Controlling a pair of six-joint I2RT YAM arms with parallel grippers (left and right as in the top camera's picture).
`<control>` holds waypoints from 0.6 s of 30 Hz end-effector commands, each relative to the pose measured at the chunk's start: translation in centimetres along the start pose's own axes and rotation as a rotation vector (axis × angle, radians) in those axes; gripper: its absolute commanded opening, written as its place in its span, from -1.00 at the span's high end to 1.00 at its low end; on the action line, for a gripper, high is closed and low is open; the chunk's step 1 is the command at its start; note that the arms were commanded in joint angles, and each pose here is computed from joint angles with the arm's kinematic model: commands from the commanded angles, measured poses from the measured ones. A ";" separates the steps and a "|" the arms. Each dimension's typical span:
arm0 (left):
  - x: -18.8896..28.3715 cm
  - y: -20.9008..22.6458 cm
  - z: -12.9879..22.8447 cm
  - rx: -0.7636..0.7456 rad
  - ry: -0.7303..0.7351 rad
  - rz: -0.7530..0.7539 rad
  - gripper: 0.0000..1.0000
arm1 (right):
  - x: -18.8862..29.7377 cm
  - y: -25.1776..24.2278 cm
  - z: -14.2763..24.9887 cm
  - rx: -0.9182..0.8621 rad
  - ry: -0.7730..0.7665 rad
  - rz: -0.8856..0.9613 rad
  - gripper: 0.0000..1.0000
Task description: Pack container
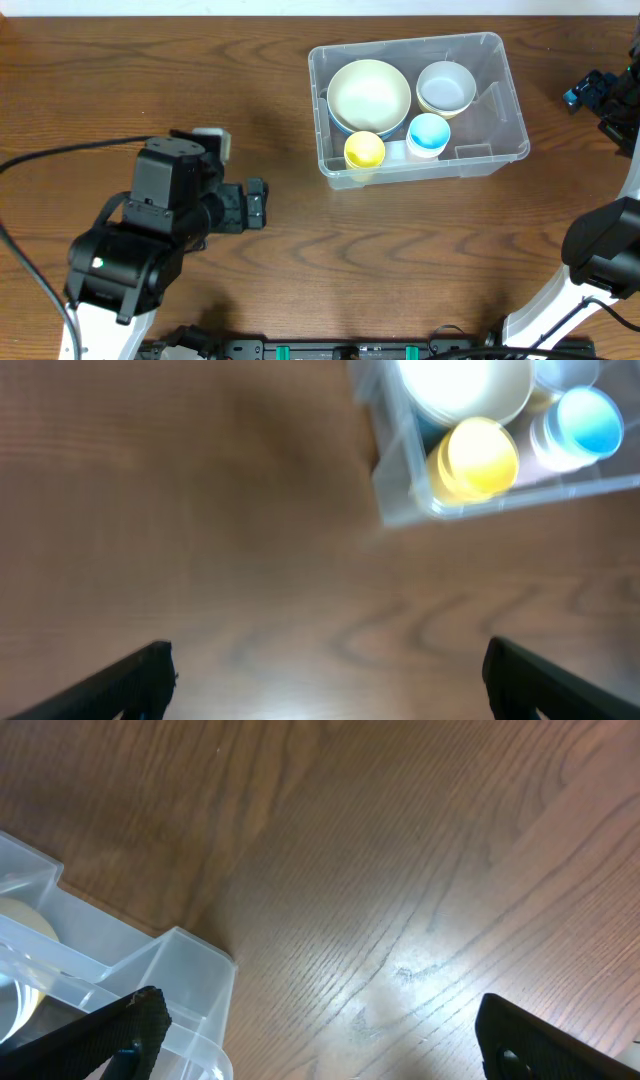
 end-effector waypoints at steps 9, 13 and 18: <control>-5.8 0.6 0.9 -0.209 -0.238 0.007 -0.96 | 0.1 -0.2 -0.1 -0.017 -0.006 0.003 -0.98; -6.9 2.1 2.9 -0.186 -0.363 -0.045 -0.96 | 0.1 -0.2 -0.1 -0.017 -0.006 0.003 -0.98; -7.3 2.9 4.7 -0.188 -0.552 -0.094 -0.96 | 0.1 -0.2 -0.1 -0.017 -0.006 0.003 -0.98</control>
Point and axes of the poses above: each gripper's point midway between its finger pads, its own x axis back along the fingers, its own y axis along the line the jaws close on, z = x × y, the point moved 3 cm from there along x, back along the fingers, and after that the axes turned 14 degrees about -x, right-handed, at the moved point
